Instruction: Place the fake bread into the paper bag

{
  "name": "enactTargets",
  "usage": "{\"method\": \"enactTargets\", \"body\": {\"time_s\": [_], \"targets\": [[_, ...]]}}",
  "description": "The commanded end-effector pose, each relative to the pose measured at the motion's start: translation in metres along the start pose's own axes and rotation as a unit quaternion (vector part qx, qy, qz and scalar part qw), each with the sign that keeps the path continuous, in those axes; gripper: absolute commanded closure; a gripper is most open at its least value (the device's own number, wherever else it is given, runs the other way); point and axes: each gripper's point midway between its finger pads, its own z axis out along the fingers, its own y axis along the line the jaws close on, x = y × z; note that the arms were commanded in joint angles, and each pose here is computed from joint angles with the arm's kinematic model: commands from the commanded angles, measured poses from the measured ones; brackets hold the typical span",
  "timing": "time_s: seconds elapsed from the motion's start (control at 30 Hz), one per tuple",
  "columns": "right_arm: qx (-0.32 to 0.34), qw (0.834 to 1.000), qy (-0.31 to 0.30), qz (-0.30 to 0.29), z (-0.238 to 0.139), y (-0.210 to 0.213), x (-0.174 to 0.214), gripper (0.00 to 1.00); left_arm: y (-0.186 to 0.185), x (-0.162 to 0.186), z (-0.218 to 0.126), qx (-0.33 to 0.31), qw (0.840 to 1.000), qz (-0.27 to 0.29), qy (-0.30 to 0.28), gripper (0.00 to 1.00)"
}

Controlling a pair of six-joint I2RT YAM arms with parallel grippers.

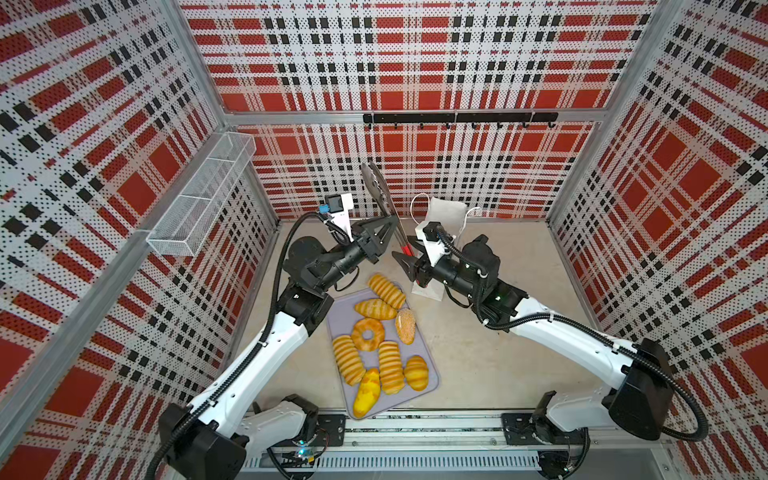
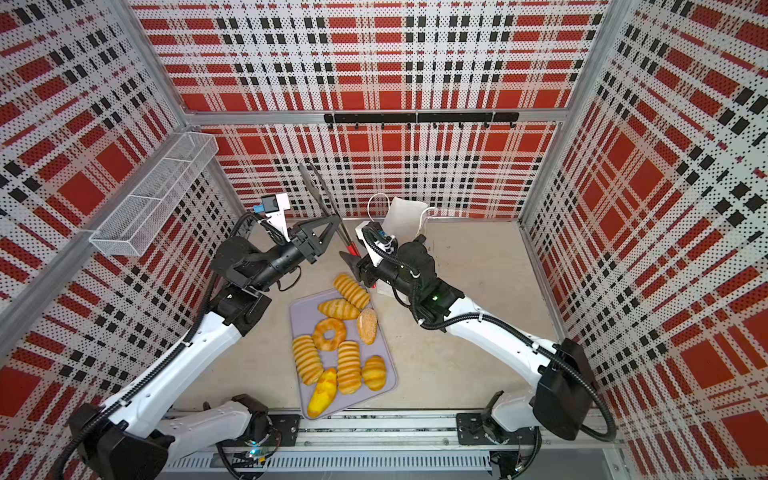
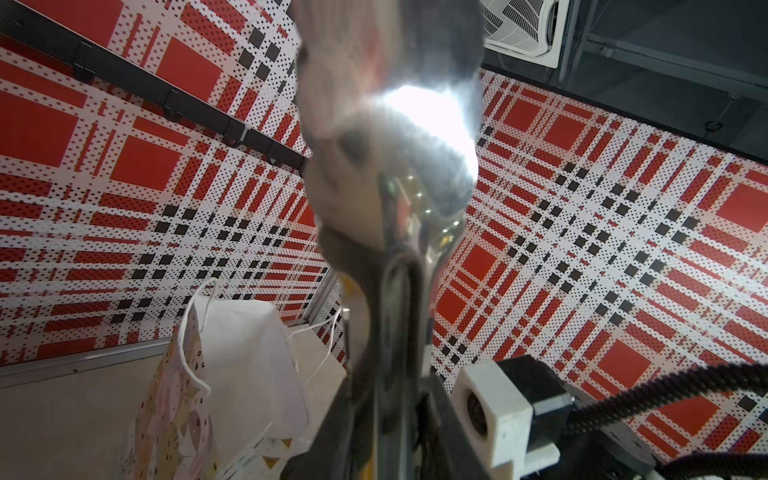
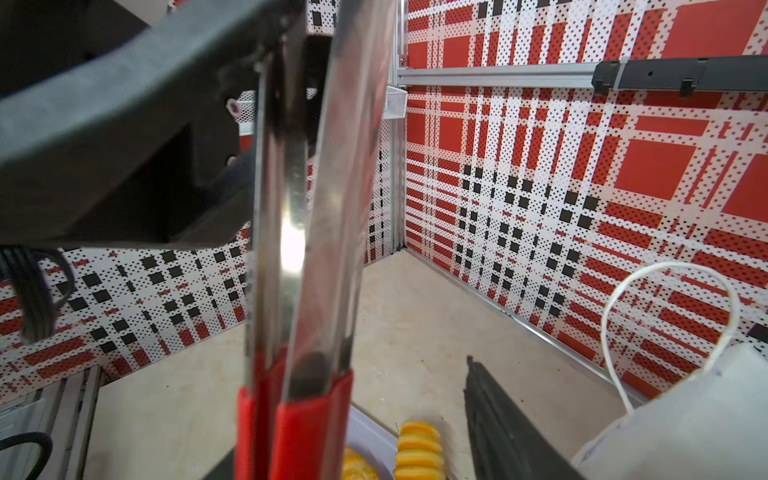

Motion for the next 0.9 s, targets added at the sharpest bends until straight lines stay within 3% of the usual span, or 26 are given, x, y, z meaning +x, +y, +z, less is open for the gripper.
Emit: {"method": "enactTargets", "body": {"time_s": [0.0,0.27,0.43,0.73,0.87], "targets": [[0.006,0.999,-0.031,-0.008,0.002,0.000,-0.022,0.48,-0.008,-0.006,0.002,0.007,1.000,-0.004,-0.003,0.91],[0.006,1.000,-0.027,-0.008,-0.003,0.000,-0.025,0.66,0.000,-0.003,0.008,0.004,1.000,-0.015,-0.006,0.89],[-0.011,1.000,-0.021,-0.009,0.000,0.005,-0.019,0.67,0.010,0.001,0.010,-0.008,1.000,-0.016,-0.004,0.85],[-0.033,0.999,-0.011,0.000,0.006,0.011,-0.011,0.73,0.040,-0.004,0.001,-0.049,0.999,-0.017,-0.012,0.50],[-0.037,0.999,0.002,0.022,0.011,0.008,-0.009,0.76,0.053,-0.004,-0.003,-0.065,0.998,-0.010,0.001,0.41]]}}
